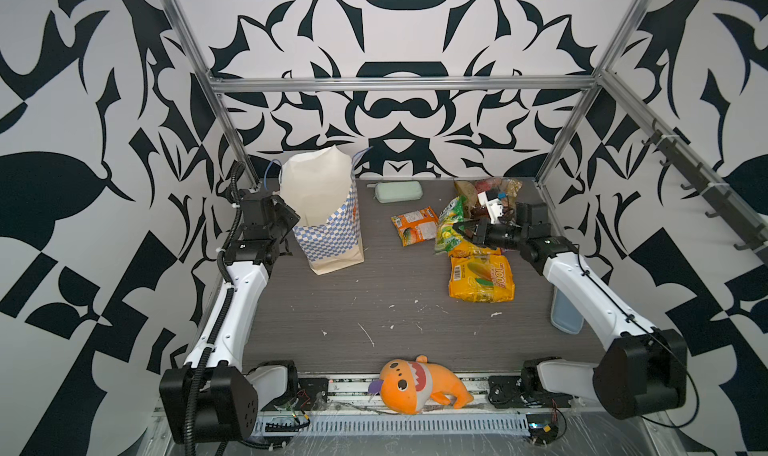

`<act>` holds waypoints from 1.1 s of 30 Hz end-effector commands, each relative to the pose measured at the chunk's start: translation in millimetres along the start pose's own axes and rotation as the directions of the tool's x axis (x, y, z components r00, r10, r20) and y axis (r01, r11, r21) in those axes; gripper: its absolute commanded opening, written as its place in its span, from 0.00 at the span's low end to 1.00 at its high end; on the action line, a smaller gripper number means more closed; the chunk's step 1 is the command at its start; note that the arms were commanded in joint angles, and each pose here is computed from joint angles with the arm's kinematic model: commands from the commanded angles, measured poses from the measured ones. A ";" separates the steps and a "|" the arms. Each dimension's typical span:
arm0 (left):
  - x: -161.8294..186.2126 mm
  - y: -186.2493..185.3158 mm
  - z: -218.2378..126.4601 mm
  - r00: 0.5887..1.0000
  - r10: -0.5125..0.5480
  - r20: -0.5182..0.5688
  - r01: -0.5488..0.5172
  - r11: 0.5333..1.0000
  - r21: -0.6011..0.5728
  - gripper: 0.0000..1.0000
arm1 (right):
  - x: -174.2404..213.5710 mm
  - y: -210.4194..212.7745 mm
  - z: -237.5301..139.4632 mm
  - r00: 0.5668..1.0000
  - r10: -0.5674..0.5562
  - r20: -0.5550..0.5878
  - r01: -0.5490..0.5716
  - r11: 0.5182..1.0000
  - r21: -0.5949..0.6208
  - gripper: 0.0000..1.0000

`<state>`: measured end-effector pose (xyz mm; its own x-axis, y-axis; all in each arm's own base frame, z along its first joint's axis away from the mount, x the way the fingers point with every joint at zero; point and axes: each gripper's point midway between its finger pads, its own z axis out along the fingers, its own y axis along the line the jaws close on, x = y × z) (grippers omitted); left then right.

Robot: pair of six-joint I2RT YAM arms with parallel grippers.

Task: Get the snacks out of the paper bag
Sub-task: 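Carry the green packet beside the yellow bags while the left gripper sets the bag upright, then lower the green packet and open the right gripper while the left releases the bag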

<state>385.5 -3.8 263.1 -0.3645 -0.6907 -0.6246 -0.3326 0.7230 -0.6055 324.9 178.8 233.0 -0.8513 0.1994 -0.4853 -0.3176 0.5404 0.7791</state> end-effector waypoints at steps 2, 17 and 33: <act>10.6 -13.7 -0.3 0.993 0.102 -0.062 -0.097 0.992 0.080 0.00 | 22.4 14.6 14.4 0.995 -0.047 -0.093 0.040 0.996 -0.076 0.00; 50.7 -40.3 15.9 0.925 0.276 -0.261 -0.200 0.938 0.282 0.00 | 64.2 -19.3 82.0 0.980 0.018 -0.199 -0.020 1.000 -0.007 0.00; 47.2 -43.6 13.4 0.914 0.317 -0.253 -0.242 0.927 0.288 0.18 | 65.2 -29.0 91.7 0.977 0.025 -0.214 -0.026 1.000 0.000 0.00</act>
<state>398.4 -74.3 250.8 -0.6620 -0.3919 -0.6389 0.0677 0.8177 -0.5717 309.1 243.3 115.6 -0.9562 0.0383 -0.2902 -0.2122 0.5922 0.7774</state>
